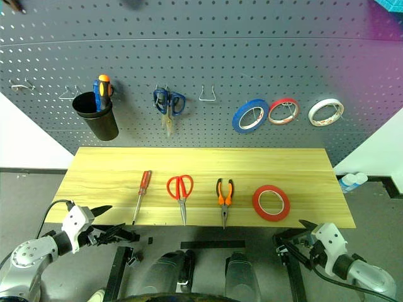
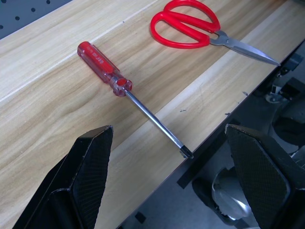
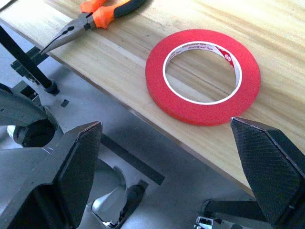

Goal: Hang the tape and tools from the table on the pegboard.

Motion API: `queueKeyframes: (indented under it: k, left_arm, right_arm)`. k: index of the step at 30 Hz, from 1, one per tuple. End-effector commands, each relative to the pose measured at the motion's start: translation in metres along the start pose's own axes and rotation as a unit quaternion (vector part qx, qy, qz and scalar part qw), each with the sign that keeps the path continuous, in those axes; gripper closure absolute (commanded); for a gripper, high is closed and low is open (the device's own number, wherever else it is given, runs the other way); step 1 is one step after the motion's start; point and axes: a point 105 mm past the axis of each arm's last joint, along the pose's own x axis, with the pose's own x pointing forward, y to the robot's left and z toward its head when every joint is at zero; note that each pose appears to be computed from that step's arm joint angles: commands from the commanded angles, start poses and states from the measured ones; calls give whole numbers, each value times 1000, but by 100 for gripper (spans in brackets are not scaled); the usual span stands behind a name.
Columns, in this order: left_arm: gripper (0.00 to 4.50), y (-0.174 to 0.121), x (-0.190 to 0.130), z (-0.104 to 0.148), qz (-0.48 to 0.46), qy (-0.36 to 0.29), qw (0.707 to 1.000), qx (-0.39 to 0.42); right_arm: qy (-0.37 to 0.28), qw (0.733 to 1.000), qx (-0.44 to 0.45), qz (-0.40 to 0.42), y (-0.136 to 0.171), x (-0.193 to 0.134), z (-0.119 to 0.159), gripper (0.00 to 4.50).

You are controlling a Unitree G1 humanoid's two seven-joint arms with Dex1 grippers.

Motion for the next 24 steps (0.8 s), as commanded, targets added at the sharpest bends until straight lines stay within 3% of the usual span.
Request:
queueKeyframes:
  k: [1, 24]
  left_arm:
    - [57, 2, -1, 8, 1, -11, 1000, 14]
    - [57, 2, 0, 10, 2, -12, 1000, 15]
  right_arm:
    - [-9, 1000, -6, -5, -2, -2, 1, 0]
    - [-17, 1000, -12, -4, 1, -2, 21, 0]
